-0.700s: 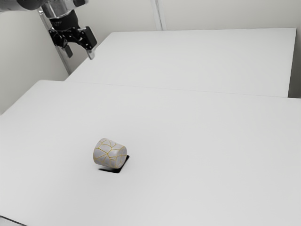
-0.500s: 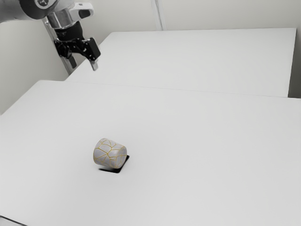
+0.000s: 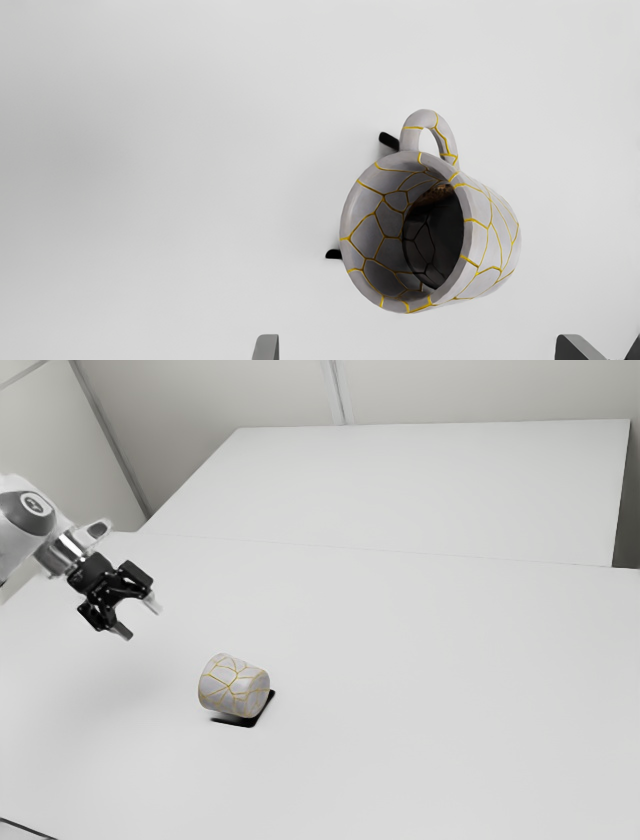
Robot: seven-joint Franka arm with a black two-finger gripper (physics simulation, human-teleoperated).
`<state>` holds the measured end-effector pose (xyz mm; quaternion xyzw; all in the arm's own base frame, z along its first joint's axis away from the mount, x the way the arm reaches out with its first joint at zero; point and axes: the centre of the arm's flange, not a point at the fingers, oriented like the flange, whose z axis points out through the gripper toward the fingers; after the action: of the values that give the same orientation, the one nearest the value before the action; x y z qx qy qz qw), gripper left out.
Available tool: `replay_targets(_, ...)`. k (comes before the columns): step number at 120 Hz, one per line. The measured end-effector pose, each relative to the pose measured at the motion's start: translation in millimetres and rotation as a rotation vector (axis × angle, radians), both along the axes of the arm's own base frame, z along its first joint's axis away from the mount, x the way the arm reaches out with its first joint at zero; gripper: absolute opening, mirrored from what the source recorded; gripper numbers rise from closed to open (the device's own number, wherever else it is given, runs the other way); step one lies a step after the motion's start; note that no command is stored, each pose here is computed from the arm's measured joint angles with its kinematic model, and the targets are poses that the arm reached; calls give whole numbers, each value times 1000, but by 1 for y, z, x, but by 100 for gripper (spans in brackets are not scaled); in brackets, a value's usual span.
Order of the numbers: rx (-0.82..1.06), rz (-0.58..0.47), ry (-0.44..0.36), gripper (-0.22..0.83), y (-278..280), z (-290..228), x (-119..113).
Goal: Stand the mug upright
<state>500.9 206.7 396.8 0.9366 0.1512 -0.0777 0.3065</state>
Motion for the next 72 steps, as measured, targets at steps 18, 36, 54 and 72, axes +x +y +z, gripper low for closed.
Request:
replay_targets(18, -181, -23, -86, 61, -27, -52, 23)
replay_targets(36, -353, 19, -133, 61, -34, -96, -2)
replay_targets(54, -443, -10, -200, 61, -47, -108, -14)
replay_targets(72, -500, -61, -254, 62, -65, -115, -17)
